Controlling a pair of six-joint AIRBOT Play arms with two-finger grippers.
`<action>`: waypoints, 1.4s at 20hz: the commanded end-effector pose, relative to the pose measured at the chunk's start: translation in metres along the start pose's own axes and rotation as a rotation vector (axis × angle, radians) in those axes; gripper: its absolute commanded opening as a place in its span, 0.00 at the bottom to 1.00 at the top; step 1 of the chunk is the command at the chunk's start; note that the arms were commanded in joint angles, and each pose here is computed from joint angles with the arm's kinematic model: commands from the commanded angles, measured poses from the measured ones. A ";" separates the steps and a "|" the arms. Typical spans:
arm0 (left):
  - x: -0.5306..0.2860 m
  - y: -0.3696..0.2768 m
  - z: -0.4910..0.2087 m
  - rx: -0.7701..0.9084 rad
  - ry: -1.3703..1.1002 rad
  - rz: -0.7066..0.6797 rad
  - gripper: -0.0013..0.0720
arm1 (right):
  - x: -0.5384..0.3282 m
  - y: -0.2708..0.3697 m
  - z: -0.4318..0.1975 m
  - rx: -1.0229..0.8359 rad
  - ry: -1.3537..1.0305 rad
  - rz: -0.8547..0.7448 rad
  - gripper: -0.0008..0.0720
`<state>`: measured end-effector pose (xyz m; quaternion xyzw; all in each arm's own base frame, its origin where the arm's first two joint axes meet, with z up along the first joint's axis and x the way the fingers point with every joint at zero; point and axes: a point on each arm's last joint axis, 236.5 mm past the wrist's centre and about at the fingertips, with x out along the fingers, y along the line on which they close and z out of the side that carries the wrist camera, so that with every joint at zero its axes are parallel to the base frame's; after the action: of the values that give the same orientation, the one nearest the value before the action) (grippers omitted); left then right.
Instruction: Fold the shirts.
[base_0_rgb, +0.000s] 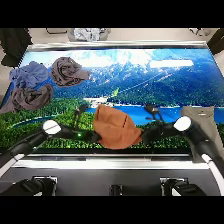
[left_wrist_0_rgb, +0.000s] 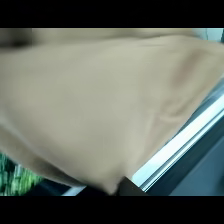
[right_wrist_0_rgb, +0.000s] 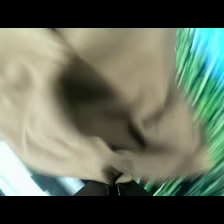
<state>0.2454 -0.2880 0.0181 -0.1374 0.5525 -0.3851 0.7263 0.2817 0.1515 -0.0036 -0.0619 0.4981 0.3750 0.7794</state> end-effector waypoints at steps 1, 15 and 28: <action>-0.087 -0.056 0.067 0.318 -0.192 0.078 0.05 | -0.118 0.014 0.111 -0.308 -0.318 -0.210 0.07; -0.376 -0.240 0.114 0.676 -0.827 0.145 0.05 | -0.401 0.169 0.168 -0.490 -0.890 -0.402 0.07; -0.070 -0.016 0.182 0.286 0.011 0.232 0.18 | -0.041 -0.086 0.145 -0.049 0.001 -0.183 0.08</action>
<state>0.3751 -0.2843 0.1779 0.0612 0.4654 -0.3730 0.8003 0.3867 0.1261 0.1482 -0.1699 0.4517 0.3226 0.8143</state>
